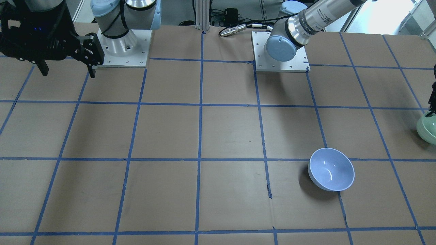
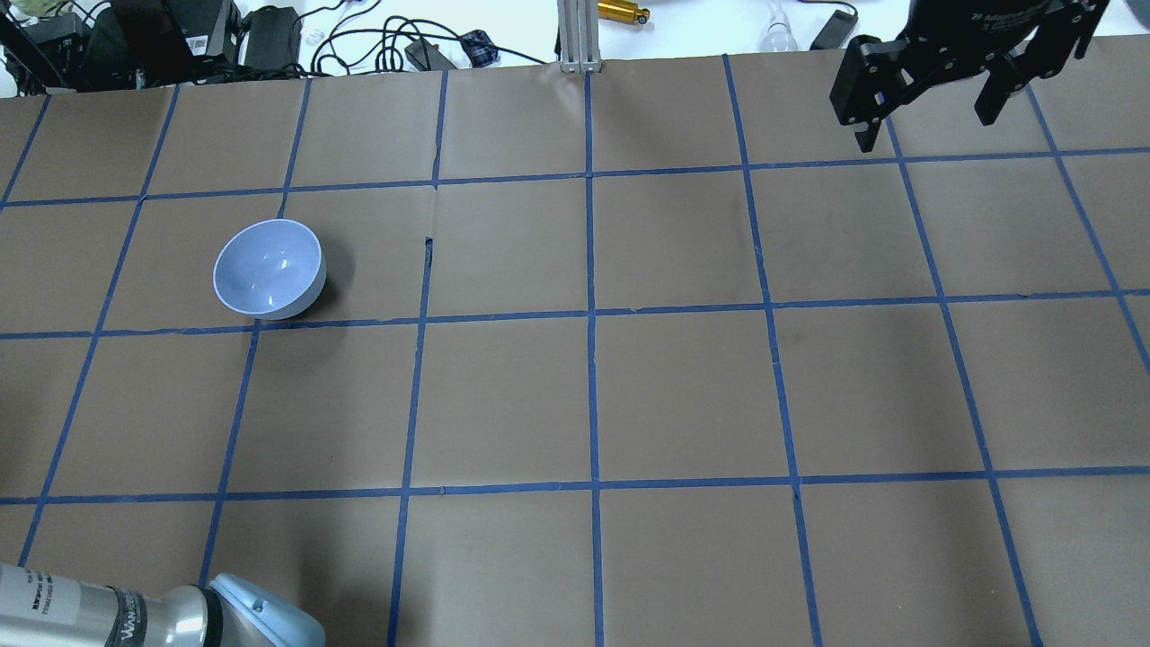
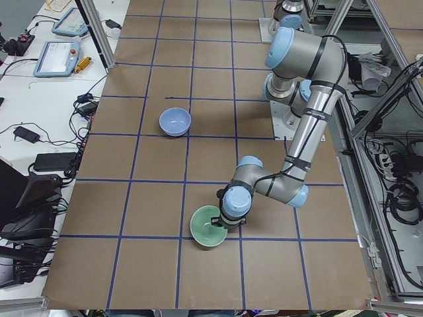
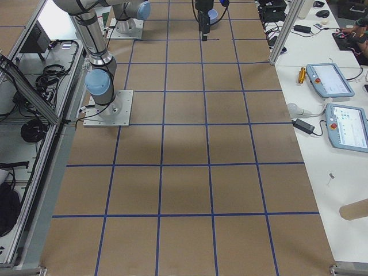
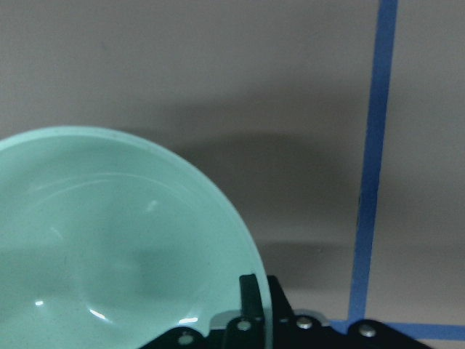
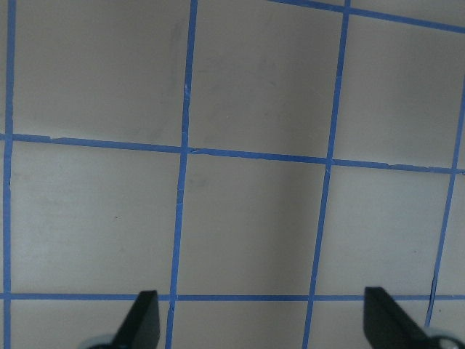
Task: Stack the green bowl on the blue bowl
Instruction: 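Close the left gripper on the rim of the pale green bowl, then lift the green bowl with the left gripper over the blue bowl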
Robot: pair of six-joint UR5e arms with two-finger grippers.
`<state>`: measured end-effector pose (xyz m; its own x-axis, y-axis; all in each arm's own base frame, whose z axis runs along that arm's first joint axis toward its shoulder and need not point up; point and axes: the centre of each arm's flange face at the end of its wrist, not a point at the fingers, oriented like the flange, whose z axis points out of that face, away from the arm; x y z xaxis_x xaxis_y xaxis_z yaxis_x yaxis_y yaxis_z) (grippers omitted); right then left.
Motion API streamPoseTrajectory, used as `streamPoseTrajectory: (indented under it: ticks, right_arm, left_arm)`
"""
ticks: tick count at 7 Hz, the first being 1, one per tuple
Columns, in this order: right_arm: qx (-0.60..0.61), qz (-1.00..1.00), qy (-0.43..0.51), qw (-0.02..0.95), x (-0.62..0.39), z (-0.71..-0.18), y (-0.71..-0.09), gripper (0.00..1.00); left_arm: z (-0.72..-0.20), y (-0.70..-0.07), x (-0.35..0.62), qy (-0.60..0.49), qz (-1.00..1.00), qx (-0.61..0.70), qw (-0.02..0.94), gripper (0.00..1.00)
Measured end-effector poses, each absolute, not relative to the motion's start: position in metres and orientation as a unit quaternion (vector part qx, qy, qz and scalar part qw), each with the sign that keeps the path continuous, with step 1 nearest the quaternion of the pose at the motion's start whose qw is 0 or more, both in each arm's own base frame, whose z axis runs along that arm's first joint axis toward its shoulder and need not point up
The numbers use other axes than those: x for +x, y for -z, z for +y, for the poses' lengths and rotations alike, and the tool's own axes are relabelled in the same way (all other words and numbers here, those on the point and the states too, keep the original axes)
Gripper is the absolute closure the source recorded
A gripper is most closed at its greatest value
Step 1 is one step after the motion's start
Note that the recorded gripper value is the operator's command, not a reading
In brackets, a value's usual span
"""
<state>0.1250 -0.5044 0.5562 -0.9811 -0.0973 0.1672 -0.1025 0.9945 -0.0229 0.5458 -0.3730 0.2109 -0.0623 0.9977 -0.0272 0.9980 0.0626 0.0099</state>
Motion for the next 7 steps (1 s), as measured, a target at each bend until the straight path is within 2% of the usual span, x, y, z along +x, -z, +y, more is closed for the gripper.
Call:
streamPoseTrajectory:
  ticks: [7]
  right_arm:
    - [0.05, -0.995, -0.016, 0.083, 0.125, -0.504, -0.556, 0.0]
  left_arm:
    - [-0.382, -0.239, 0.536, 0.002, 0.726, 0.687, 0.028, 1.0]
